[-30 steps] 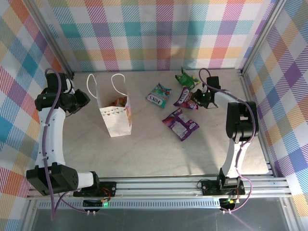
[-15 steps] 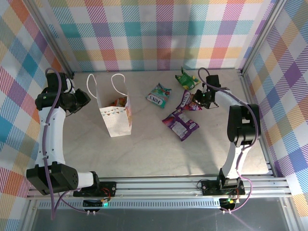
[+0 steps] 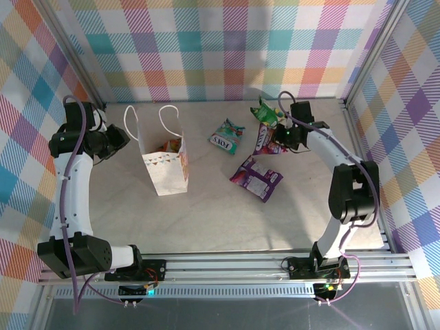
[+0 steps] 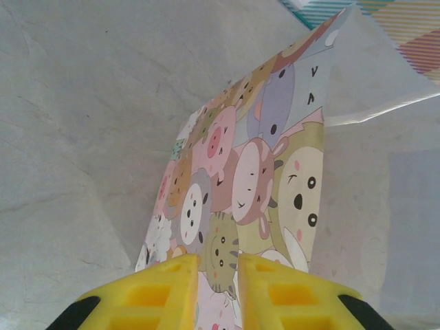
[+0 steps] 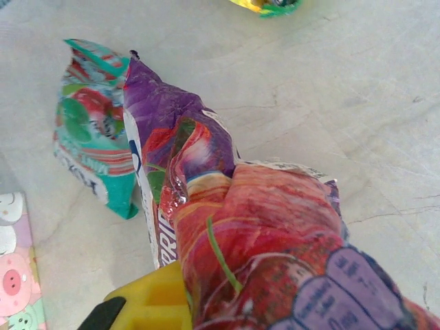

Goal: Place the snacks into the paper bag

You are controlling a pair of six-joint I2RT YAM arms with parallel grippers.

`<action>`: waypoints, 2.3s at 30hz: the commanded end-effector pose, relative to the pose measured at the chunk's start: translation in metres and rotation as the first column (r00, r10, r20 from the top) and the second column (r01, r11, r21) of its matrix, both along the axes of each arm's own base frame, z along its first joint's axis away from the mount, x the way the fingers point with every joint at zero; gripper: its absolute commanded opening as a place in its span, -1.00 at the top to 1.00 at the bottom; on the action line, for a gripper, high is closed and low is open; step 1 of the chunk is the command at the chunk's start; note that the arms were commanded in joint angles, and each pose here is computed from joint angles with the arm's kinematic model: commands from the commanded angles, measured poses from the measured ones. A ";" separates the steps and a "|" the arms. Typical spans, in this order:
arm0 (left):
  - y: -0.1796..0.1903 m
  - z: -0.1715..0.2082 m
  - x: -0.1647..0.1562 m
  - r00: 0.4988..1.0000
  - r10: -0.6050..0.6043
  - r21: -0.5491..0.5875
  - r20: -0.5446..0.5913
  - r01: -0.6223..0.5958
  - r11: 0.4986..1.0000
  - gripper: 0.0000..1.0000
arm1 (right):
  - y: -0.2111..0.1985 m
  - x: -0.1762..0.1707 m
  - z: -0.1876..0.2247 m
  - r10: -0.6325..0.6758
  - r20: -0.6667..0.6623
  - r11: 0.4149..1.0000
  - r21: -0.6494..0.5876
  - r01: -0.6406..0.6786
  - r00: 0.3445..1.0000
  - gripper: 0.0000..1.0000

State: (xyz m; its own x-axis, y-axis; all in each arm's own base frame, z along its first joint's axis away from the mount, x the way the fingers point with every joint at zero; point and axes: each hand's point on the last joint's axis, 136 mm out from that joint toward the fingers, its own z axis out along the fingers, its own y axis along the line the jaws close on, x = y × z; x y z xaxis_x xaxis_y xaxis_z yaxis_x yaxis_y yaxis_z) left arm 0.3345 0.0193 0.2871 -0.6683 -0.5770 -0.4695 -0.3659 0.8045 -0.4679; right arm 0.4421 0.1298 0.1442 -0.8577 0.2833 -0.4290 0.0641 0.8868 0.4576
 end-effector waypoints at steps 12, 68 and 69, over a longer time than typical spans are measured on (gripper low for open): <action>-0.017 0.053 -0.007 0.981 -0.118 0.019 0.154 0.117 0.993 0.25 | 0.026 -0.029 0.109 0.099 0.230 0.995 -0.057 -0.088 0.968 0.79; -0.009 0.060 -0.009 0.980 -0.079 0.055 0.184 0.070 0.996 0.72 | 0.227 -0.127 0.334 0.414 0.726 0.775 0.035 -0.631 0.549 0.79; -0.013 0.063 -0.008 0.973 -0.102 0.049 0.205 0.093 0.994 0.68 | 0.230 -0.129 0.337 0.417 0.731 0.769 0.034 -0.638 0.540 0.79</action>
